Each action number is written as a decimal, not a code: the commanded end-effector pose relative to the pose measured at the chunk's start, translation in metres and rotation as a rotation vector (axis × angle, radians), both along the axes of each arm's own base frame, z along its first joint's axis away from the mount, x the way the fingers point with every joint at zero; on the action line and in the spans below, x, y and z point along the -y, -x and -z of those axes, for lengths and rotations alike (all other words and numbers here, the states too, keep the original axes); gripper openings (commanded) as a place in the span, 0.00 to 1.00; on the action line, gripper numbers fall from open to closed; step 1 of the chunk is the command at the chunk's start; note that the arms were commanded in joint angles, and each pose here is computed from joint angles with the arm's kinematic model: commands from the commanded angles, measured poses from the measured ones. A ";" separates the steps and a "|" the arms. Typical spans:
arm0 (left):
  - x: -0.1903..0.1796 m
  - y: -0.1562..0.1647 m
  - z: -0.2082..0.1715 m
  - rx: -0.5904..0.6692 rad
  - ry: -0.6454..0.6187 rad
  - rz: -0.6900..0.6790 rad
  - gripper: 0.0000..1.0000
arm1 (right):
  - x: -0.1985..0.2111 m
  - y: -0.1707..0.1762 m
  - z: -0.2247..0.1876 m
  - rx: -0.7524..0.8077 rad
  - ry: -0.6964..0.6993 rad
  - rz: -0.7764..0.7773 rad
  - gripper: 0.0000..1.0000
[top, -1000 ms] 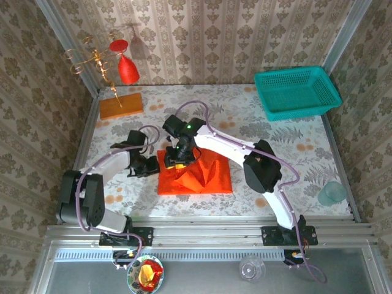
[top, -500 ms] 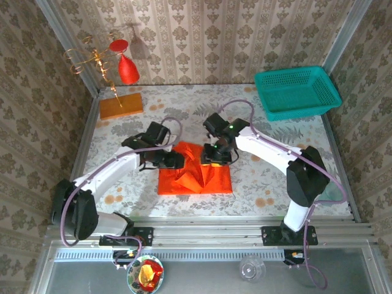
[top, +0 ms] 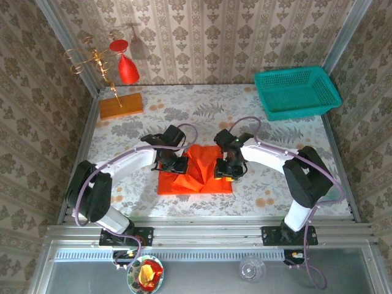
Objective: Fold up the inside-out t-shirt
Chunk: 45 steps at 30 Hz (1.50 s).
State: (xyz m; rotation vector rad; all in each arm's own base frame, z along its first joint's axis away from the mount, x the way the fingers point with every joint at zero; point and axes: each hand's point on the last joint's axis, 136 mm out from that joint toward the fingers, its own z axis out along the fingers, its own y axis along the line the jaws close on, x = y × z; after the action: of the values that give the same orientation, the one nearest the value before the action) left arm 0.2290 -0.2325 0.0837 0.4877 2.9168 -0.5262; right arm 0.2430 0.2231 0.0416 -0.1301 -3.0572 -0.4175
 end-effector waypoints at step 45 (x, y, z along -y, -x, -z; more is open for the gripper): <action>-0.069 0.032 0.056 -0.133 0.148 -0.290 0.29 | -0.007 0.046 0.015 -0.030 -0.005 0.026 0.43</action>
State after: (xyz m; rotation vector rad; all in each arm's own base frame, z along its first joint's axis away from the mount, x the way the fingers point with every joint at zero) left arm 0.1959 -0.1567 0.0276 -0.0221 2.9831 -0.6722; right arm 0.1995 0.2289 0.0294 -0.1251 -3.0402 -0.3795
